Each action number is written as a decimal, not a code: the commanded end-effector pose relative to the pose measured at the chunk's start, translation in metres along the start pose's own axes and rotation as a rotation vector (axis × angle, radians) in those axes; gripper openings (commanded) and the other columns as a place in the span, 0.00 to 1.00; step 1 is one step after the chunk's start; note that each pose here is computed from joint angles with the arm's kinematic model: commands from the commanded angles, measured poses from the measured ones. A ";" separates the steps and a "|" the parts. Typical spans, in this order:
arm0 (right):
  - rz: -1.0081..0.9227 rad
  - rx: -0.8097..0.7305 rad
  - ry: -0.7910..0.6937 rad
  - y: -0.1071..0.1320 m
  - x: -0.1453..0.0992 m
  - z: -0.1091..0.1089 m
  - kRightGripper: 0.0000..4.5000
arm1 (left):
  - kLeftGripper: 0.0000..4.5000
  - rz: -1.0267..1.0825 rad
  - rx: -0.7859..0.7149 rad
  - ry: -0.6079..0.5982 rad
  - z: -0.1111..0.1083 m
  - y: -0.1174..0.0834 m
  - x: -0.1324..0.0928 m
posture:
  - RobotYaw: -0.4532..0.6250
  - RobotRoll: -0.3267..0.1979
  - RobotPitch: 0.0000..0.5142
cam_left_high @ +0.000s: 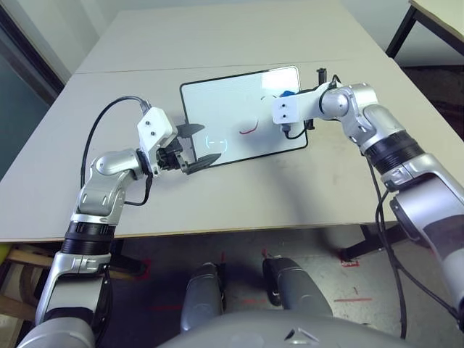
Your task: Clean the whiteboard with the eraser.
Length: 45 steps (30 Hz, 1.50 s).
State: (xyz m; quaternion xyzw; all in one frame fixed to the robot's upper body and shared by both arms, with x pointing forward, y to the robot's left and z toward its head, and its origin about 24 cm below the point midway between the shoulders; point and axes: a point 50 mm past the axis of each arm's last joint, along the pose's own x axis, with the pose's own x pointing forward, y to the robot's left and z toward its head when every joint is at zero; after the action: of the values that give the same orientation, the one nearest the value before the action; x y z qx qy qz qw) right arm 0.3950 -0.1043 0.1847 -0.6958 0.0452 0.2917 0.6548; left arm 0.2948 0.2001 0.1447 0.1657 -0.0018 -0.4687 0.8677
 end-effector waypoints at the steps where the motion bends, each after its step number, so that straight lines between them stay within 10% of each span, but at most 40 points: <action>1: 0.032 -0.038 -0.038 0.007 0.009 0.018 0.06 | 1.00 0.007 0.005 0.008 0.001 -0.001 -0.002 | 0.31 0.62 0.19; 45: 0.203 -0.025 0.150 0.041 -0.013 -0.038 0.05 | 1.00 0.004 0.006 -0.001 0.000 -0.002 0.003 | 0.29 0.62 0.18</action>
State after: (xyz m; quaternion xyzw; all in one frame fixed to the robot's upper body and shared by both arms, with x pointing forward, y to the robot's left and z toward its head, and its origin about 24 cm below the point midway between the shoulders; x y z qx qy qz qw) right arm 0.3792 -0.1404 0.1708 -0.7228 0.1184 0.3043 0.6091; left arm 0.2951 0.1981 0.1437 0.1614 -0.0031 -0.4641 0.8709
